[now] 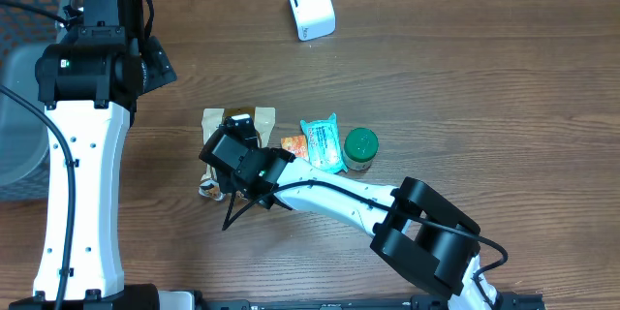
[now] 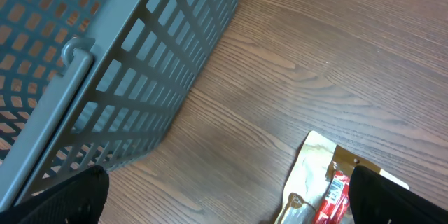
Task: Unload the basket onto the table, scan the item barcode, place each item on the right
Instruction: 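Grasp the red stick on the treat bag with the right gripper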
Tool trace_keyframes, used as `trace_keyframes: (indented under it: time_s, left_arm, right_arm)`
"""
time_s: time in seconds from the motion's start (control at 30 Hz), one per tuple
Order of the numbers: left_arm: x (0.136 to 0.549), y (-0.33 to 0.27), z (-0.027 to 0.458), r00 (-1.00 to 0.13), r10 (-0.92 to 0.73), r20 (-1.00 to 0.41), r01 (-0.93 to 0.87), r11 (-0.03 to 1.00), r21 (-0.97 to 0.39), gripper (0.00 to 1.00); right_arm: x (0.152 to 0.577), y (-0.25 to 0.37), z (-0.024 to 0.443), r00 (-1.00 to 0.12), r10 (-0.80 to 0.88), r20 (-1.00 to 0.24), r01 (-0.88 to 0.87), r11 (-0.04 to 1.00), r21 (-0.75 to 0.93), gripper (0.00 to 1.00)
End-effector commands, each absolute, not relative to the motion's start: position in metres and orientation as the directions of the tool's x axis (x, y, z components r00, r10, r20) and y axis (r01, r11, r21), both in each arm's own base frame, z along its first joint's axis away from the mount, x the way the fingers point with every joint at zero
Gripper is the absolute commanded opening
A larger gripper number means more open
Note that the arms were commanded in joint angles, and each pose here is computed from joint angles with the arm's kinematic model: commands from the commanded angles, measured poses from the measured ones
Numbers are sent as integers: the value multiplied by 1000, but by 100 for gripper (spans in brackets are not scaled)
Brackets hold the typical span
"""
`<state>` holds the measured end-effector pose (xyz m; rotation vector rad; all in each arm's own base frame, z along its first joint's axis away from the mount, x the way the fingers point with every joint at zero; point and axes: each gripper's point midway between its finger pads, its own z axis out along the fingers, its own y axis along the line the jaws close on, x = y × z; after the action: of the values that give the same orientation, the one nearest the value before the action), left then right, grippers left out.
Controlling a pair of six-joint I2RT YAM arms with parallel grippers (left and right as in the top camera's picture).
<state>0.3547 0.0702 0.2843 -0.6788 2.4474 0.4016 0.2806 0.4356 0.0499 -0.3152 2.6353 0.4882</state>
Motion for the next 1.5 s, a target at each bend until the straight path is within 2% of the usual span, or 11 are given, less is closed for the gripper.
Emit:
trace_keyframes:
  time_s: [0.0, 0.3, 0.53, 0.87, 1.2, 1.4, 1.47]
  left_arm:
    - [356, 74, 288, -711, -368, -599, -548, 824, 145, 100]
    - [356, 74, 288, -711, -368, -599, -548, 824, 145, 100]
    - [356, 74, 288, -711, -368, -599, -548, 824, 145, 100]
    - [356, 74, 288, -711, -368, -599, -549, 824, 145, 100]
    - [356, 74, 288, -711, -368, -599, -548, 824, 145, 100]
    - [356, 74, 288, -711, -368, -599, -548, 824, 145, 100]
    - [356, 74, 288, -711, -368, -599, -548, 824, 145, 100]
  right_arm:
    - [274, 436, 39, -890, -145, -431, -288, 914, 288, 36]
    - [266, 433, 15, -915, -151, -373, -266, 922, 280, 34]
    - [263, 433, 16, -921, -158, -356, -269, 919, 288, 17]
    - [266, 435, 39, -913, -140, -384, -273, 908, 317, 19]
    - [264, 431, 37, -915, -154, -374, -276, 913, 300, 24]
    - [266, 427, 36, -917, -151, -369, -270, 917, 295, 24]
    - [266, 425, 36, -919, -150, -365, -266, 919, 291, 20]
